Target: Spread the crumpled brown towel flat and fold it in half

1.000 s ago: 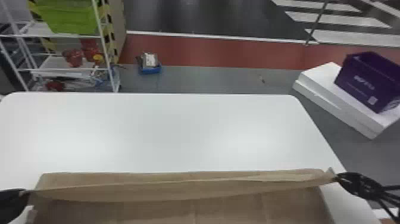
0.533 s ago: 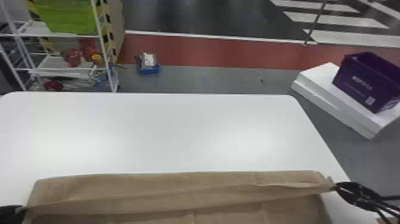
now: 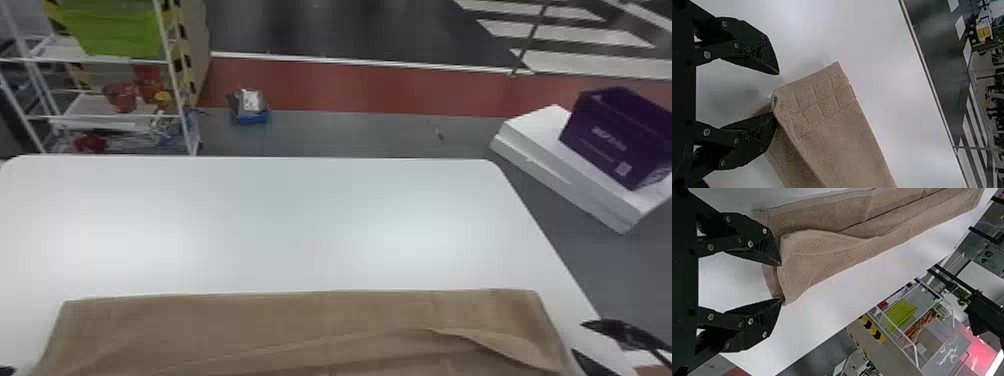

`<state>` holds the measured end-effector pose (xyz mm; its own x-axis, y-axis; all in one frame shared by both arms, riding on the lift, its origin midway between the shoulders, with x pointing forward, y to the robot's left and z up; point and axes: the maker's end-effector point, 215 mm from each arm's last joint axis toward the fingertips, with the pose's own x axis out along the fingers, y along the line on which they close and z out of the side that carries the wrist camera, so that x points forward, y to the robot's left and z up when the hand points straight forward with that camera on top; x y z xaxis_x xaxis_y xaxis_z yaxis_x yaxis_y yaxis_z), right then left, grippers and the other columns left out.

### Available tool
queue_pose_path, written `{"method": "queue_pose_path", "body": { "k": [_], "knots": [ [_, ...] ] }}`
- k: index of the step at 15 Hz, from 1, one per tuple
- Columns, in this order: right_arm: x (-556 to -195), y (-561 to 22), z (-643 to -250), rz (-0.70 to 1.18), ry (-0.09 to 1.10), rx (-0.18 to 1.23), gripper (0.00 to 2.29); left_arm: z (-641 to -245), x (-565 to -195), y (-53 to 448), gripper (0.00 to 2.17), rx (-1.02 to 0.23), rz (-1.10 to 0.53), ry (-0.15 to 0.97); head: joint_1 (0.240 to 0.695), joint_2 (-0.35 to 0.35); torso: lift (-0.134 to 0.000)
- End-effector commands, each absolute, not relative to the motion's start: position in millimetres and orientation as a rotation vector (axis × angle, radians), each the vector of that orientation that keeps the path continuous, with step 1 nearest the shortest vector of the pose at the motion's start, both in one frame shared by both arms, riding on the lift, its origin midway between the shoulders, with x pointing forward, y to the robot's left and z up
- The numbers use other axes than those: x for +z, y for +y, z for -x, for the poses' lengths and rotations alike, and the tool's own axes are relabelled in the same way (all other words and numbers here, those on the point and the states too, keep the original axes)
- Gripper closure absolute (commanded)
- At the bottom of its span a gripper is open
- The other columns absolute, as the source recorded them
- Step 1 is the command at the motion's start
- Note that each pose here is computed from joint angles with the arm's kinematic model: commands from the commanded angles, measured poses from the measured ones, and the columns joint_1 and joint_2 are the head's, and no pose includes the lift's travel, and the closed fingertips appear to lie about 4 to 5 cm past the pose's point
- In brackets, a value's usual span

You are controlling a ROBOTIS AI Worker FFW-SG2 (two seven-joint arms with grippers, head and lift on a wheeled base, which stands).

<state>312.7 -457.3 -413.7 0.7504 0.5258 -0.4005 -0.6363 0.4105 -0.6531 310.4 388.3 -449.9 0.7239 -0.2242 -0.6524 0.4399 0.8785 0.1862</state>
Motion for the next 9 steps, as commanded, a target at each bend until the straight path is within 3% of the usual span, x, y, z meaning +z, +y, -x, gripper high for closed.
{"method": "queue_pose_path", "body": {
  "k": [1,6,9],
  "knots": [
    [-404.9,-470.9,-310.8,0.898,0.13,0.696,0.33,-312.4,-438.6,402.2,0.61,-0.343,-0.353,0.636,0.695,-0.132,-0.124],
    [-346.2,-515.1,-302.9,0.89,0.035,0.517,0.17,-317.2,-371.4,472.2,0.61,-0.182,-0.303,0.481,0.695,-0.117,-0.124],
    [-345.7,-508.2,-315.5,0.797,0.066,0.479,0.17,-322.2,-333.4,456.7,0.61,-0.227,-0.249,0.389,0.695,-0.085,-0.124]
  ]
}}
